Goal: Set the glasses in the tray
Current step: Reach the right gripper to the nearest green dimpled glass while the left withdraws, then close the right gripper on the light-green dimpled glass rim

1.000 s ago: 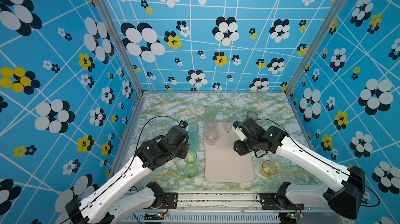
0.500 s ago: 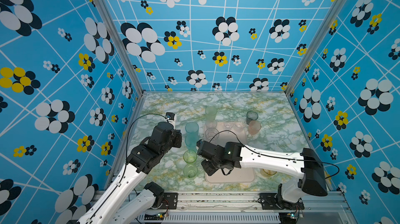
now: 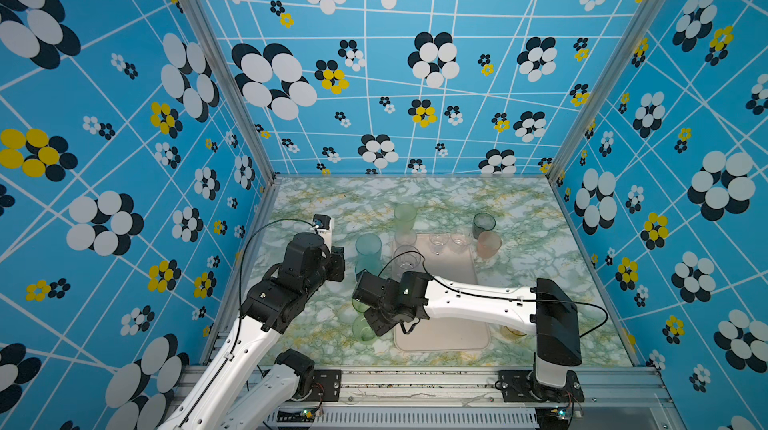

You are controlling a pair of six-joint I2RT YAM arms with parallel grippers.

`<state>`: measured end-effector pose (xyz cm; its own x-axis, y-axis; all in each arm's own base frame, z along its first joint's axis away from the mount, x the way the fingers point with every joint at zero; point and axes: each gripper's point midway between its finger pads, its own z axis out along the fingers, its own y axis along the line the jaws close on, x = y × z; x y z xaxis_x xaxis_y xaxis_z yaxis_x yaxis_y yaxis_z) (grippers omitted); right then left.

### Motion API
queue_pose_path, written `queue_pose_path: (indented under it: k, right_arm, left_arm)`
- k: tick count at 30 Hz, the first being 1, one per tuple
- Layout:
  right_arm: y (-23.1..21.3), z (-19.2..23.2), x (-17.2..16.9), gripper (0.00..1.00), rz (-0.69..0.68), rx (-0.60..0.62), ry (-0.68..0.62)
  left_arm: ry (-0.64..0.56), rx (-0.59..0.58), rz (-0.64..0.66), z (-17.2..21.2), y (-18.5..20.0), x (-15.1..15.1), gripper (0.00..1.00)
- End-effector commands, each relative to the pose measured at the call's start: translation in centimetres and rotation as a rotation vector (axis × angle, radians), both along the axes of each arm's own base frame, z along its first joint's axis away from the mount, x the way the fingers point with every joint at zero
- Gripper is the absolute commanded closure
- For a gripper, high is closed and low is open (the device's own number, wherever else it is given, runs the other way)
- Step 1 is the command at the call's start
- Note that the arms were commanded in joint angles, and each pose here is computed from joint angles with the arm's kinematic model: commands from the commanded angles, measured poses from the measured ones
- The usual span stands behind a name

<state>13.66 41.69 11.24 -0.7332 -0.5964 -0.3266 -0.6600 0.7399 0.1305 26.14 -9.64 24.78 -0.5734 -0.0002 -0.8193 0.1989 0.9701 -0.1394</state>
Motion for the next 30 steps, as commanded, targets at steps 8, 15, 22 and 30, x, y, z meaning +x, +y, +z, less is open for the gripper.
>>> queue_pose_path:
  k: [8,15,22,30]
  right_arm:
    - [0.2,-0.8,0.5,0.69,-0.003,-0.081,-0.007]
    - [-0.1,-1.6,0.6,0.7,-0.013,-0.095,0.01]
    - [0.1,-2.4,0.3,0.74,-0.005,-0.098,0.038]
    - [0.1,-3.2,0.5,0.77,-0.006,-0.105,0.056]
  left_arm:
    - [-0.009,-0.014,-0.007,-0.1,0.9,-0.2,0.73]
    - [-0.002,-0.026,-0.009,-0.3,0.9,-0.1,0.73]
    - [0.003,-0.03,-0.01,-0.5,1.0,0.1,0.73]
    - [0.005,-0.032,-0.011,-0.5,1.0,0.1,0.73]
